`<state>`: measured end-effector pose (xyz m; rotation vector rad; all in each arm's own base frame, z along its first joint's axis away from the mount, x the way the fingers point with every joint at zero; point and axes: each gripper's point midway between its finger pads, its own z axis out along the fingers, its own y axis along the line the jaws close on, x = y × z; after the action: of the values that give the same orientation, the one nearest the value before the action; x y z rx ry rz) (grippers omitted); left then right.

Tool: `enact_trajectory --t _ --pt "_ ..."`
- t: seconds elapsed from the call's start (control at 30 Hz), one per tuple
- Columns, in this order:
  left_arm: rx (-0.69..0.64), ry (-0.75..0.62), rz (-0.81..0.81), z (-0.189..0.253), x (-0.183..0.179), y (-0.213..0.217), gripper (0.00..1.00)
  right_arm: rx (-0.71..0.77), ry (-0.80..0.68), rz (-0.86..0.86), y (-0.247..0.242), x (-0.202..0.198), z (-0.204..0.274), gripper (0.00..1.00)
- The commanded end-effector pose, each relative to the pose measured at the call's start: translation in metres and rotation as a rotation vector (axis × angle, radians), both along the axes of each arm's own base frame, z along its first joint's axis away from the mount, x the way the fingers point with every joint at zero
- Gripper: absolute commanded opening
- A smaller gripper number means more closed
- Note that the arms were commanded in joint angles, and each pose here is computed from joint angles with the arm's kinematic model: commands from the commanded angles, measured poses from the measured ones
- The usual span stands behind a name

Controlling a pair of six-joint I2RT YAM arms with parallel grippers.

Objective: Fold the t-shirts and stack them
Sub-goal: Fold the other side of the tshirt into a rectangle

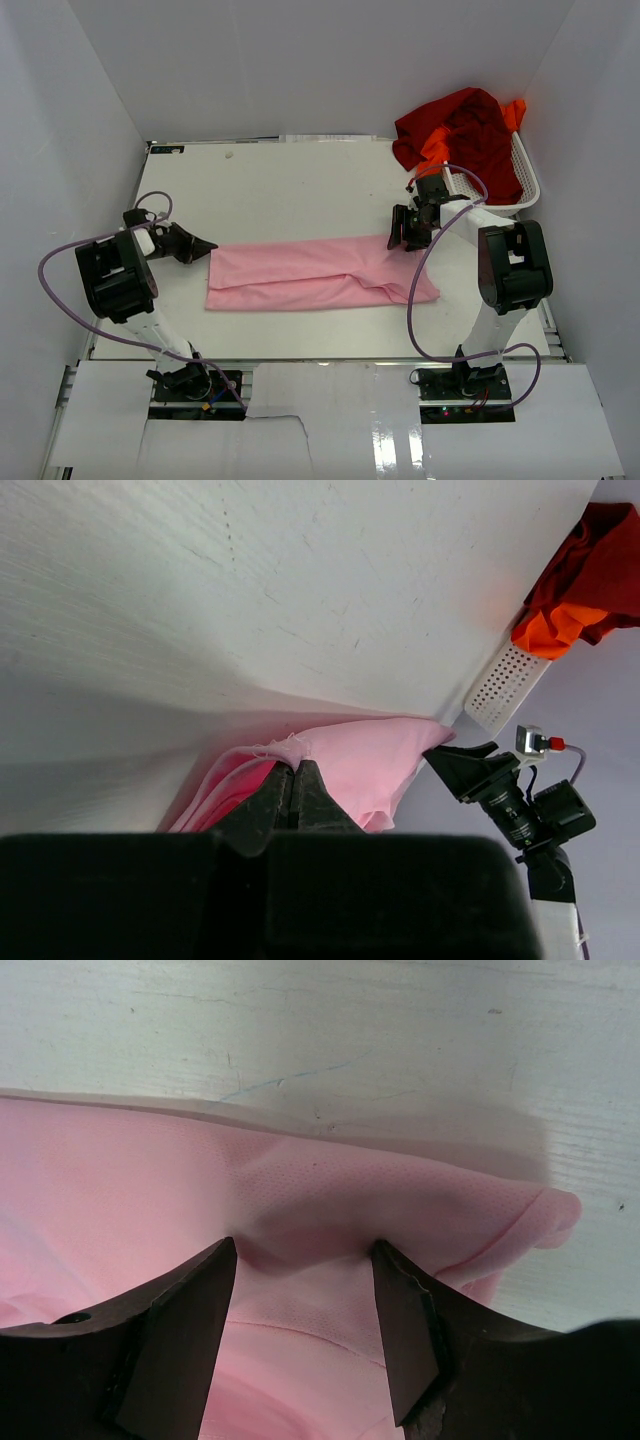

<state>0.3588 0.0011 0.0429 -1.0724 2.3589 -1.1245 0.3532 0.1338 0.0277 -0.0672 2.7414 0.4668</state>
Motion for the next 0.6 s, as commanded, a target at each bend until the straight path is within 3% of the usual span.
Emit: enact_trajectory --t 0.0,0.23,0.57 --pt "-0.029 -0.048 -0.008 0.013 0.014 -0.001 0.00 -0.003 0.012 0.006 -0.001 0.001 -0.006 0.63" --pt "-0.073 -0.038 -0.009 0.005 0.022 -0.002 0.00 -0.004 0.010 0.006 0.000 0.000 -0.006 0.63" --pt "-0.184 -0.065 -0.022 0.031 0.029 -0.010 0.00 -0.012 0.016 0.002 -0.002 0.000 -0.009 0.63"
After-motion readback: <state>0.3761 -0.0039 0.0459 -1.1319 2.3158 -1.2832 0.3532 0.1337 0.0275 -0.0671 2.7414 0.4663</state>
